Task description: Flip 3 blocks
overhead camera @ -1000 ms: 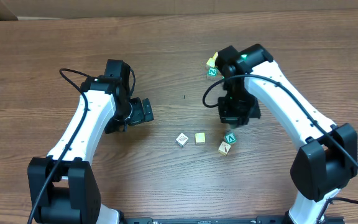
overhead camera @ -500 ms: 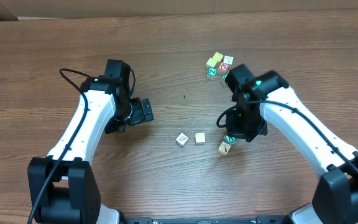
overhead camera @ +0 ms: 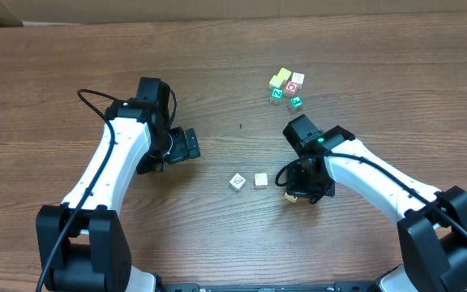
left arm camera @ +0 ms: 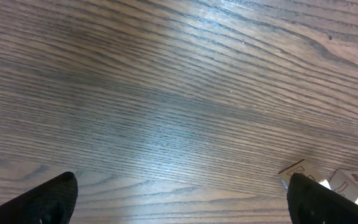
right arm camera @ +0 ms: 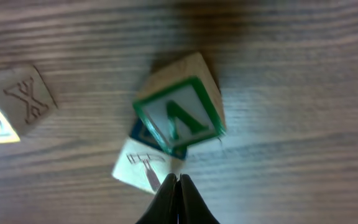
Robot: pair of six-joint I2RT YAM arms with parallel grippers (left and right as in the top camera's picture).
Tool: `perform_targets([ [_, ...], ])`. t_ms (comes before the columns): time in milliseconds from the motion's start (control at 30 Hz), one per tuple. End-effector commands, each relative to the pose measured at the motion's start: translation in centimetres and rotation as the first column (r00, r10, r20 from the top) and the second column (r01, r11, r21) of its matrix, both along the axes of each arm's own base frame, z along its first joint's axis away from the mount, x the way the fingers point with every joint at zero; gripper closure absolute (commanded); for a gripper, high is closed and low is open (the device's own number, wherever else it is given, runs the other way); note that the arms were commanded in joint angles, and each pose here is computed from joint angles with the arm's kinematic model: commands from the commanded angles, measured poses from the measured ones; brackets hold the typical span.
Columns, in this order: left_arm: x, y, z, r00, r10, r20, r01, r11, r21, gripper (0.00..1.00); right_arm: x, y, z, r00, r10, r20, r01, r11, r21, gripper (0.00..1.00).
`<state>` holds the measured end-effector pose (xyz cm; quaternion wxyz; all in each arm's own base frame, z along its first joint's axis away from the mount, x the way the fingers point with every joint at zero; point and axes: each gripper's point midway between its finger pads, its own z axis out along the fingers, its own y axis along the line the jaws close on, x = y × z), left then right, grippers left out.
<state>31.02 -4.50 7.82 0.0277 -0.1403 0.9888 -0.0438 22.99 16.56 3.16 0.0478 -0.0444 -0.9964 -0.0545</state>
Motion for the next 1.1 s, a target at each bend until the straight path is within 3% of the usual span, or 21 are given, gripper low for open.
perform_targets([
  [0, 0.3, -0.1, 0.5, 1.000, -0.005, 0.018, 0.005, 1.000, -0.006, 0.00, 0.0, 1.0, -0.1, 1.000, 0.004, 0.024, -0.004, 1.000, 0.015, 0.96],
  [333, 0.3, -0.1, 0.5, 1.000, -0.005, 0.018, 0.005, 1.000, -0.006, 0.00, 0.2, 0.3, 0.0, 0.998, 0.018, 0.052, -0.016, 0.999, -0.042, 0.96],
  [600, 0.3, -0.1, 0.5, 1.000, -0.005, 0.018, 0.005, 1.000, -0.006, 0.00, 0.2, -0.4, 3.0, 0.997, 0.001, 0.079, 0.001, 1.000, -0.025, 0.96],
  [1067, 0.3, -0.1, 0.5, 1.000, -0.005, 0.018, 0.005, 1.000, -0.006, 0.00, -1.8, -0.7, -1.0, 0.998, 0.006, 0.062, -0.004, 0.999, -0.035, 0.96],
])
